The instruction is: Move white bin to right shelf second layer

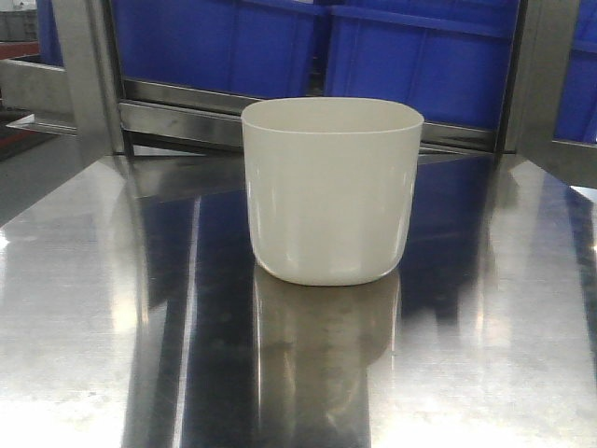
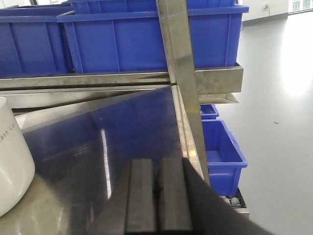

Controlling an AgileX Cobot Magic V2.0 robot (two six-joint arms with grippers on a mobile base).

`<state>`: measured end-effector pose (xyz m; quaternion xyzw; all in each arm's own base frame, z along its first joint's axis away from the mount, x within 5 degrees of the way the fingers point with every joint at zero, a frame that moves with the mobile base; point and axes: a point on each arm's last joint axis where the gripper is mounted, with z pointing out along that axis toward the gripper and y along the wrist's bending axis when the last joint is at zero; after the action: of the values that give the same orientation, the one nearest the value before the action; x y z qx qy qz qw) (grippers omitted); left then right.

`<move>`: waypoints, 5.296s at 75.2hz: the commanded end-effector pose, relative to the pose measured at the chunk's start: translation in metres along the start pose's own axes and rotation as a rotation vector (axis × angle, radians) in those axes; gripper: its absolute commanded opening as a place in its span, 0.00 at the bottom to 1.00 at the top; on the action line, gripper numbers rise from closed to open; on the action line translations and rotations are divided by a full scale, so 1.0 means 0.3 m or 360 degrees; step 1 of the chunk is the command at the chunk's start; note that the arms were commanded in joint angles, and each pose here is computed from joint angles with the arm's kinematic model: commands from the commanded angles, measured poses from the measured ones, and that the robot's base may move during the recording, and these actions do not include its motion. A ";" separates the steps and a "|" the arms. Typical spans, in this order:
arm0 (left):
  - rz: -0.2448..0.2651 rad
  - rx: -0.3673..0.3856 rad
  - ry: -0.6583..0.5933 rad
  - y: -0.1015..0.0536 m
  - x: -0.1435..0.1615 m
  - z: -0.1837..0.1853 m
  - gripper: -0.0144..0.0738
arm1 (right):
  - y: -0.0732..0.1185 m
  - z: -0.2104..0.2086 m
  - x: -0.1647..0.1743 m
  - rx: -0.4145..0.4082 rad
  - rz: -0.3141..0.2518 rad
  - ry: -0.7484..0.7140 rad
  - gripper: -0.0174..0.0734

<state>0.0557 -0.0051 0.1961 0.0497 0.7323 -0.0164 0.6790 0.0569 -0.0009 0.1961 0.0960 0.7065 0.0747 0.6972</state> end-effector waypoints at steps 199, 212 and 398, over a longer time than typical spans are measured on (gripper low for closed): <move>-0.0008 0.0005 -0.0103 -0.002 0.012 0.003 0.26 | 0.285 0.617 -0.580 -0.0169 0.0061 0.1443 0.26; -0.0008 0.0005 -0.0103 -0.002 0.012 0.003 0.26 | 0.390 0.687 -0.544 -0.0328 -0.0035 0.1592 0.47; -0.0008 0.0005 -0.0103 -0.002 0.012 0.003 0.26 | 0.592 1.023 -0.171 -0.0438 -0.0262 0.1907 0.37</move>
<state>0.0557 -0.0051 0.1961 0.0497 0.7323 -0.0164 0.6790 0.3716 0.1505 0.2501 -0.1039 0.9757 0.1385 0.1340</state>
